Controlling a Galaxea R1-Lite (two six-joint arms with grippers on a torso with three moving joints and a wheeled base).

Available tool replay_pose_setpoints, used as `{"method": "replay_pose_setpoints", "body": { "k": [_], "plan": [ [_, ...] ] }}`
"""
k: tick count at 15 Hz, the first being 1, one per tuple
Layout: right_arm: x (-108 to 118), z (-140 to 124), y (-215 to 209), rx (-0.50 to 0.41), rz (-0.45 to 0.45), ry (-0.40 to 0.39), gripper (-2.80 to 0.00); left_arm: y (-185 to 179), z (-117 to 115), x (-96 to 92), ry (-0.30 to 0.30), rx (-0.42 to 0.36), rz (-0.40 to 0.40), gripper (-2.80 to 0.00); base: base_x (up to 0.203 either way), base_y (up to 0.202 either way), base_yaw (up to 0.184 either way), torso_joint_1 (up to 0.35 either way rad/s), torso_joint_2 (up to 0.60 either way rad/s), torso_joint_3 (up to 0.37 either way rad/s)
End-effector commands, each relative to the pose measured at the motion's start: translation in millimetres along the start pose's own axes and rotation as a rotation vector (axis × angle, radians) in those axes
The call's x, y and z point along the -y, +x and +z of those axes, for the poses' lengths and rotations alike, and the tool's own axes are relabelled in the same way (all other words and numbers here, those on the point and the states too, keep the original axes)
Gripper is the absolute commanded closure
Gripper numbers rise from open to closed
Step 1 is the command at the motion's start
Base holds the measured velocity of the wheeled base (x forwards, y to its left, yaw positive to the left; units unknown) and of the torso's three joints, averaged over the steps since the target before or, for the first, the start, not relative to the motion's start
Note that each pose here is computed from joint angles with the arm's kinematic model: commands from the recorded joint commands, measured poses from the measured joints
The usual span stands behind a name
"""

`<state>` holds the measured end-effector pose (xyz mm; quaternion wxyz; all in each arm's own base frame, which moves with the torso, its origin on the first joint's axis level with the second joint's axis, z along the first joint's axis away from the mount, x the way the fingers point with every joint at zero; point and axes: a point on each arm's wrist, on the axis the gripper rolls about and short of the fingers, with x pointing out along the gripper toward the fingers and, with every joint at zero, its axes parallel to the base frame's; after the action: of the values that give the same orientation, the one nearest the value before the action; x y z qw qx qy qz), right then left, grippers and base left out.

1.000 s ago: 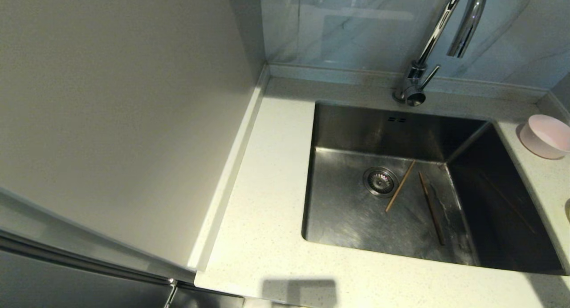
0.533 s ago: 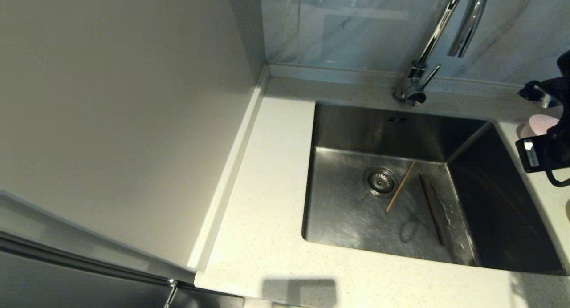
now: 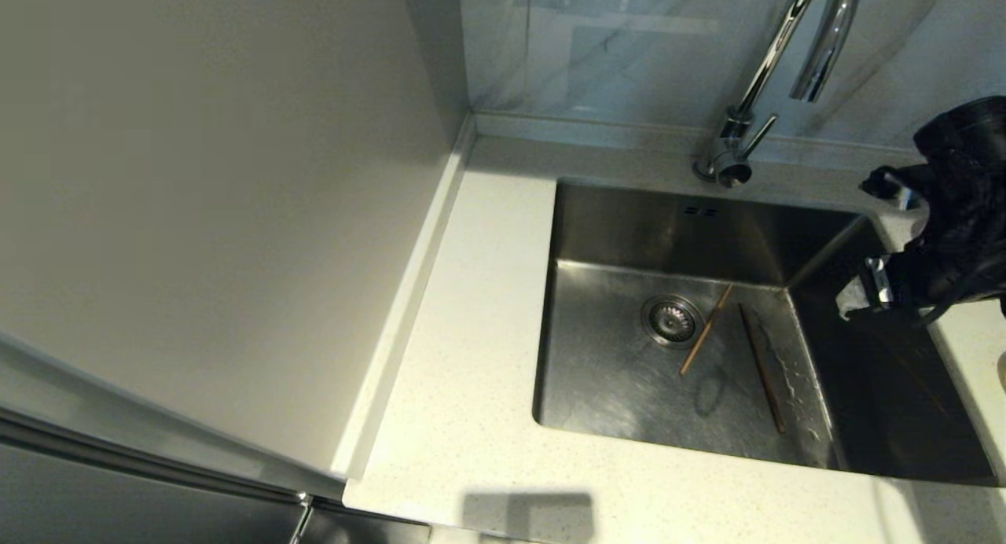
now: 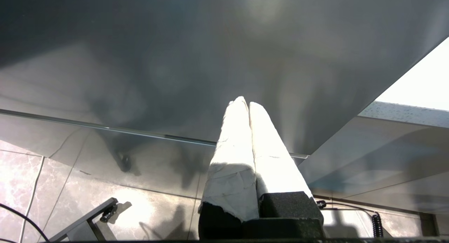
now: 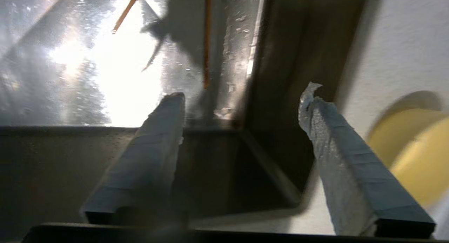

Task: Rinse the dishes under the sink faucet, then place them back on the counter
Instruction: Place the chopsticks on the bowl

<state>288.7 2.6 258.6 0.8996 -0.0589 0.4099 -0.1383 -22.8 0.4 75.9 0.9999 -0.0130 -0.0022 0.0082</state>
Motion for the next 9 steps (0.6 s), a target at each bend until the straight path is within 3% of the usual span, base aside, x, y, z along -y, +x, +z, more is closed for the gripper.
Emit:
{"method": "replay_pose_setpoints", "body": {
  "k": [1,6,9],
  "plan": [
    [-9.5,2.4,26.5,-0.063,0.024,0.024,-2.80,-0.2,0.0,0.0,0.000,0.003,0.000,0.00,0.000,0.000,0.000,0.000,0.00,0.000],
    [-25.3,19.2,81.3,-0.136,0.148,0.048,-2.80,-0.2,0.0,0.0,0.000,0.003,0.000,0.00,0.000,0.000,0.000,0.000,0.00,0.000],
    [-33.0,20.2,117.1,-0.184,0.166,0.042,-2.80,-0.2,0.0,0.0,0.000,0.003,0.000,0.00,0.000,0.000,0.000,0.000,0.00,0.000]
  ]
}}
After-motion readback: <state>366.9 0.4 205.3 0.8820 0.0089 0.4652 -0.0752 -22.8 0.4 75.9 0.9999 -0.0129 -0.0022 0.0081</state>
